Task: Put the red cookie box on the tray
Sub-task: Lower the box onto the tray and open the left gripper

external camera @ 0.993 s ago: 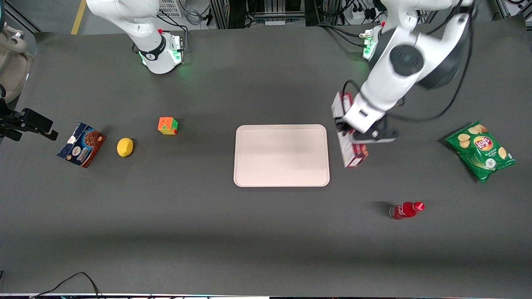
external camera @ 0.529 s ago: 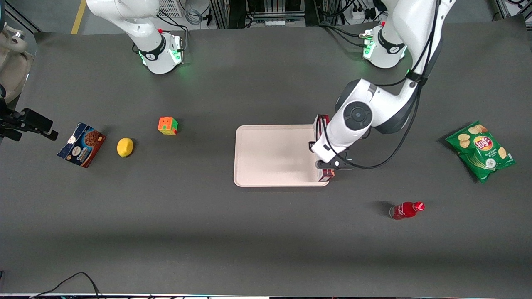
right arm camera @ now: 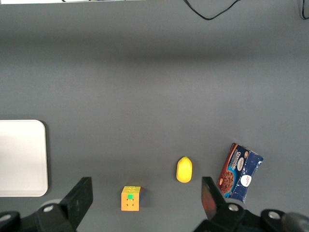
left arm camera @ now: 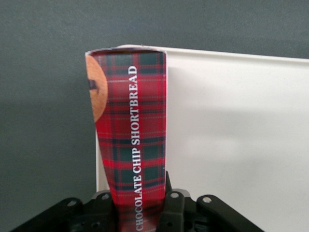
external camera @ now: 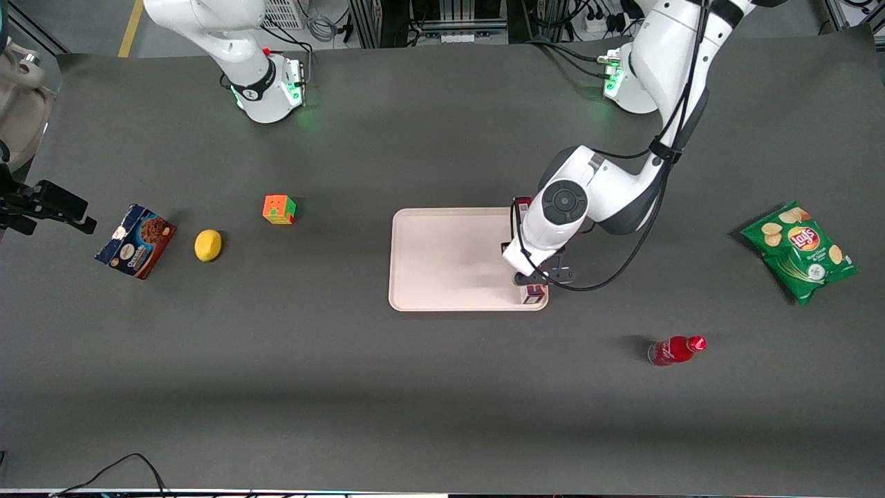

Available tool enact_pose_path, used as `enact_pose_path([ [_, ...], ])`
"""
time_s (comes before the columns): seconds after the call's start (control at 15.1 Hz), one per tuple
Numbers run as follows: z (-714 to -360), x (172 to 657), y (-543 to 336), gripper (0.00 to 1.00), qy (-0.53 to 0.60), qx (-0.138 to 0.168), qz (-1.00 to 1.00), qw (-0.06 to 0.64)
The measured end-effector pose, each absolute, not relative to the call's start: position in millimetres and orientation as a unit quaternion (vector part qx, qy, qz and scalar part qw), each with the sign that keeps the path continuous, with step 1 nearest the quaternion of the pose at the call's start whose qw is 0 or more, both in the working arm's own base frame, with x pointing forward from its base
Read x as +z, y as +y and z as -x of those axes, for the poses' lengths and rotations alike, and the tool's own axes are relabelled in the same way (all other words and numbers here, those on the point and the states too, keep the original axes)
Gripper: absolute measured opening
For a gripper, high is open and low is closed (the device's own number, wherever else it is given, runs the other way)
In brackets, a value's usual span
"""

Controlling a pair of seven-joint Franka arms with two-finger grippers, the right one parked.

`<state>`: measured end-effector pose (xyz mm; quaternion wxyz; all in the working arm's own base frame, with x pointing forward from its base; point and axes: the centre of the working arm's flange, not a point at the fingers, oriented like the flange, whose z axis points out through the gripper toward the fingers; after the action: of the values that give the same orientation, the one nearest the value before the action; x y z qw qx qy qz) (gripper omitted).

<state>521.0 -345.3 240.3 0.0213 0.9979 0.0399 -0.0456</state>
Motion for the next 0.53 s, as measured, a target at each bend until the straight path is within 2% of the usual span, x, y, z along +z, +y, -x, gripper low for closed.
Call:
enact_pose_path([
  [0.33, -521.9, 225.4, -350.5, 0.32, 0.039, -0.038, -0.998, 0.032],
  [0.46, -522.7, 221.8, -349.8, 0.36, 0.04, -0.038, -0.998, 0.033],
  [0.53, -523.1, 221.6, -349.7, 0.43, 0.04, -0.038, -0.998, 0.033],
])
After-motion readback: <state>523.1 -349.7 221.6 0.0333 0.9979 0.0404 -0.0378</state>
